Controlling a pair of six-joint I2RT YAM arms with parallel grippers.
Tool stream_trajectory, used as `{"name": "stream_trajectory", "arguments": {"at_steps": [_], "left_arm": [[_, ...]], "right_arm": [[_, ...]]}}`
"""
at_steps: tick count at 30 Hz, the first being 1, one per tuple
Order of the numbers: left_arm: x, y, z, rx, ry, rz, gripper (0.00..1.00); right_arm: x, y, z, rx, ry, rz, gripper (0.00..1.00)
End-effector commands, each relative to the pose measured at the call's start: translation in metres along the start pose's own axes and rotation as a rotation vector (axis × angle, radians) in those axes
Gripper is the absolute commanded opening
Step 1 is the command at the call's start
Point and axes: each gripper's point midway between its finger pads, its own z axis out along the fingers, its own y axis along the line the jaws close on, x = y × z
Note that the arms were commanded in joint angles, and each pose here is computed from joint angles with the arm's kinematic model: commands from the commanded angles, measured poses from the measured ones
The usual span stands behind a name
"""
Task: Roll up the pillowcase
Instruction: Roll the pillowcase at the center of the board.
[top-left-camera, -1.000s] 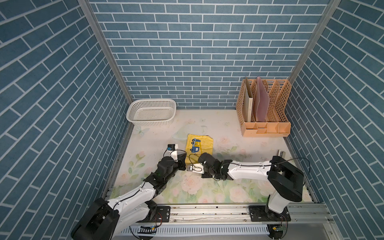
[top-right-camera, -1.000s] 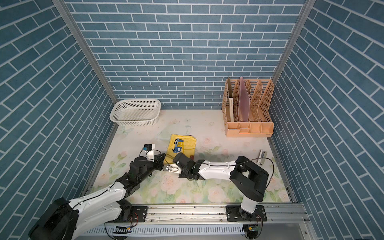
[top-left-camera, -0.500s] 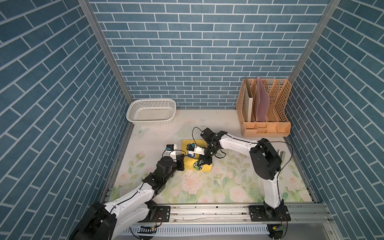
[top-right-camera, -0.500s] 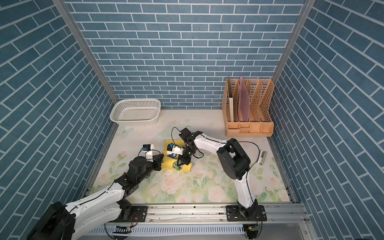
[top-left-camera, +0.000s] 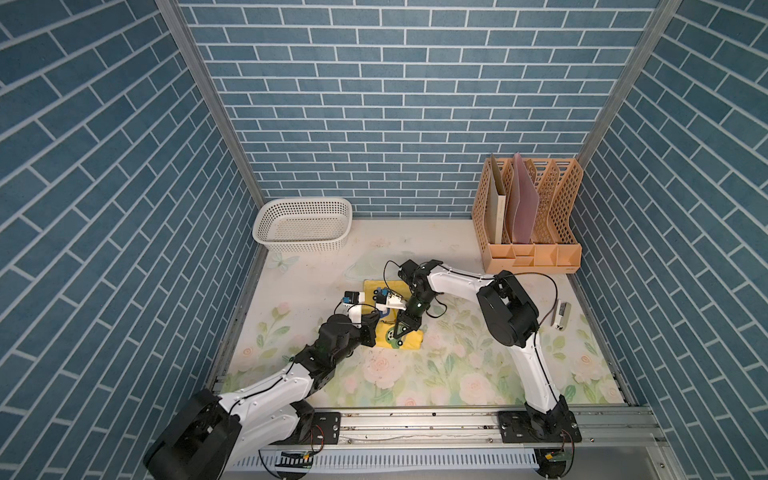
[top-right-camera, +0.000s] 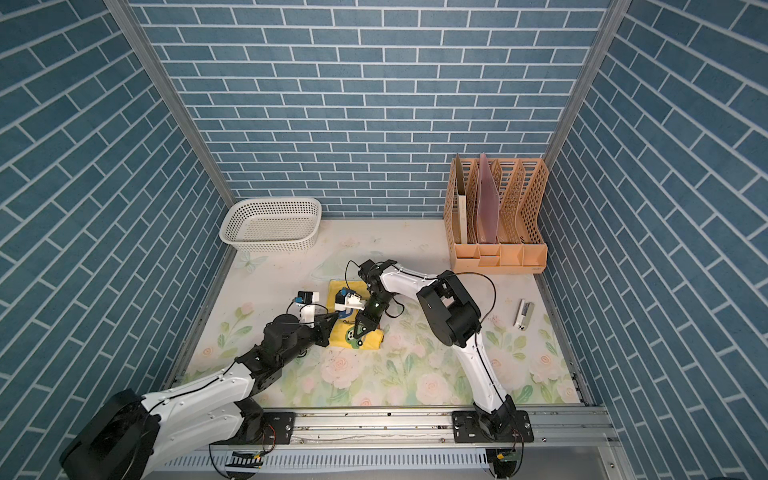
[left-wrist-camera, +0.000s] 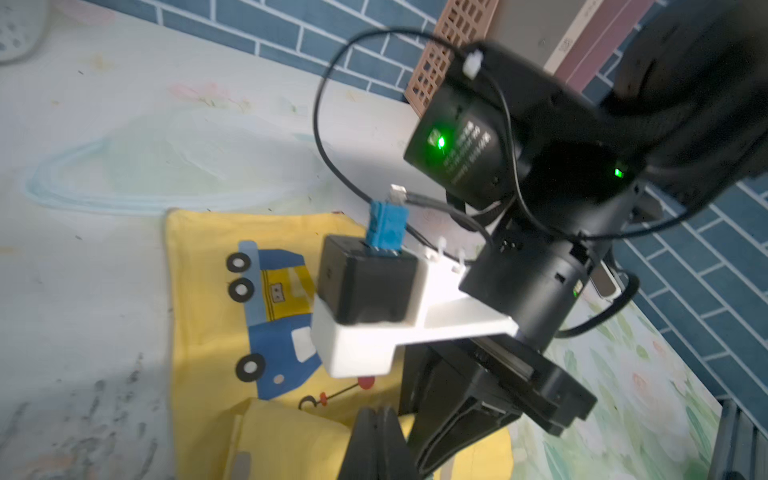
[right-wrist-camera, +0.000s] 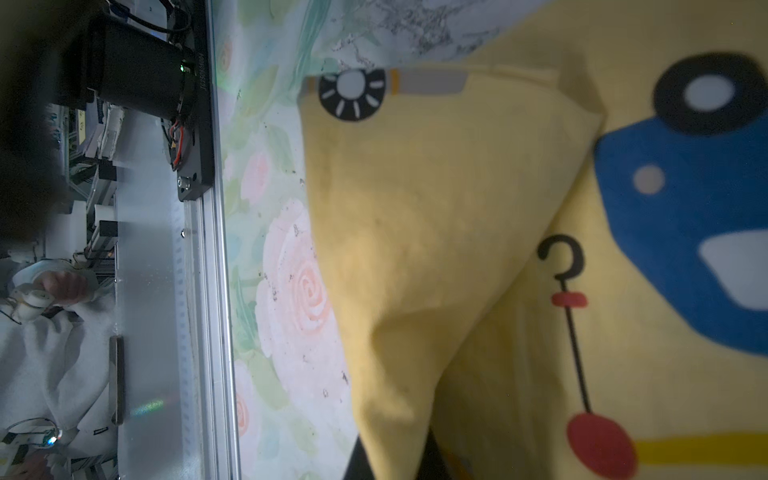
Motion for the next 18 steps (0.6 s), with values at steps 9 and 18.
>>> {"name": "stream_trajectory", "arguments": {"at_steps": [9, 18], "left_arm": [[0.022, 0.045, 0.011, -0.215, 0.031, -0.003, 0.0], [0.032, 0.065, 0.025, -0.324, 0.084, -0.024, 0.0]], "right_arm": [[-0.046, -0.009, -0.109, 0.683, -0.346, -0.172, 0.96], [0.005, 0.068, -0.059, 1.213, -0.35, -0.656, 1.0]]}}
